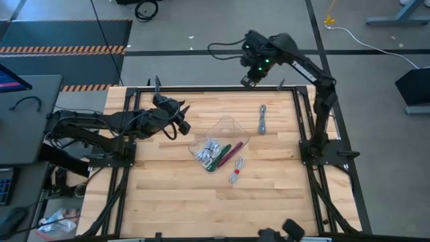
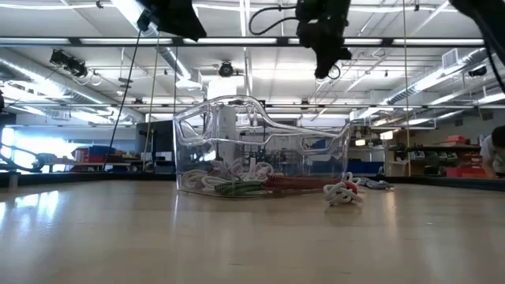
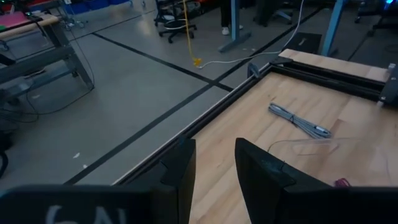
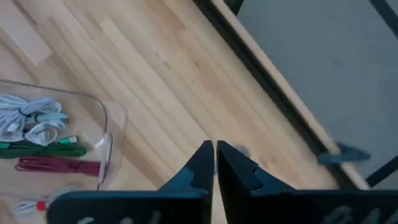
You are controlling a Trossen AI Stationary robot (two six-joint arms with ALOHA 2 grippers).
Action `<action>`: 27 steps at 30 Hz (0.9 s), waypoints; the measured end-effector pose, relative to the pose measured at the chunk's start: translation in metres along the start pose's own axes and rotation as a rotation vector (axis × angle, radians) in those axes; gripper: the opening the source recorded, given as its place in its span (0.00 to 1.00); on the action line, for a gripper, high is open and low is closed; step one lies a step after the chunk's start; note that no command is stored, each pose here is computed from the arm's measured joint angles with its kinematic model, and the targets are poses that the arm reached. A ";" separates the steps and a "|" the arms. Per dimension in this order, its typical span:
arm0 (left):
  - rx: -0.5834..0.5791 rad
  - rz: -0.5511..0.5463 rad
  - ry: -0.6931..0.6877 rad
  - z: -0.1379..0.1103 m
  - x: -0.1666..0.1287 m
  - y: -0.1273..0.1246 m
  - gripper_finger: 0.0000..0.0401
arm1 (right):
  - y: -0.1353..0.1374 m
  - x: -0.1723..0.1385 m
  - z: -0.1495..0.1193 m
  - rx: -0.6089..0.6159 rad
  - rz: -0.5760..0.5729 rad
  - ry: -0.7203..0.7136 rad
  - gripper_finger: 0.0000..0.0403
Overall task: Pick and place USB-C Cables
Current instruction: Put the gray charger cable into the transparent bin
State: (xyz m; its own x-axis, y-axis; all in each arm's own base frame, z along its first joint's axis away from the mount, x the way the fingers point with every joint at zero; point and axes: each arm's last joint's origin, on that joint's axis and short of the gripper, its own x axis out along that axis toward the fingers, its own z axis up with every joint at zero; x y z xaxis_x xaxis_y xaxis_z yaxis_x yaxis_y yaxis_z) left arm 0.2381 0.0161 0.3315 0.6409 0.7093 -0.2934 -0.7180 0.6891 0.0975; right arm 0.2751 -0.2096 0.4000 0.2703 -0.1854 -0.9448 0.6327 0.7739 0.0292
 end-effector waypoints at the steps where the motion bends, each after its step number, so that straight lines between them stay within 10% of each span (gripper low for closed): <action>1: 0.006 0.001 0.005 -0.001 0.000 0.000 0.30 | 0.000 -0.003 -0.005 0.015 -0.001 0.002 0.07; 14: 0.036 -0.062 0.047 -0.004 0.002 0.001 0.30 | 0.002 0.058 -0.091 0.321 -0.129 0.268 0.23; 27: 0.049 -0.116 0.076 -0.003 0.009 0.006 0.30 | 0.005 0.160 -0.126 0.439 0.025 0.236 0.28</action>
State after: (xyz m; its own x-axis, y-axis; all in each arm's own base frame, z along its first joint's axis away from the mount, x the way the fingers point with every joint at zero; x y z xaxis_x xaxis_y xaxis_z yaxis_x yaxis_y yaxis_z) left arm 0.2382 0.0261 0.3265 0.6956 0.6122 -0.3760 -0.6248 0.7738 0.1042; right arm 0.2303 -0.1593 0.2078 0.1499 0.0115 -0.9886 0.8877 0.4387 0.1397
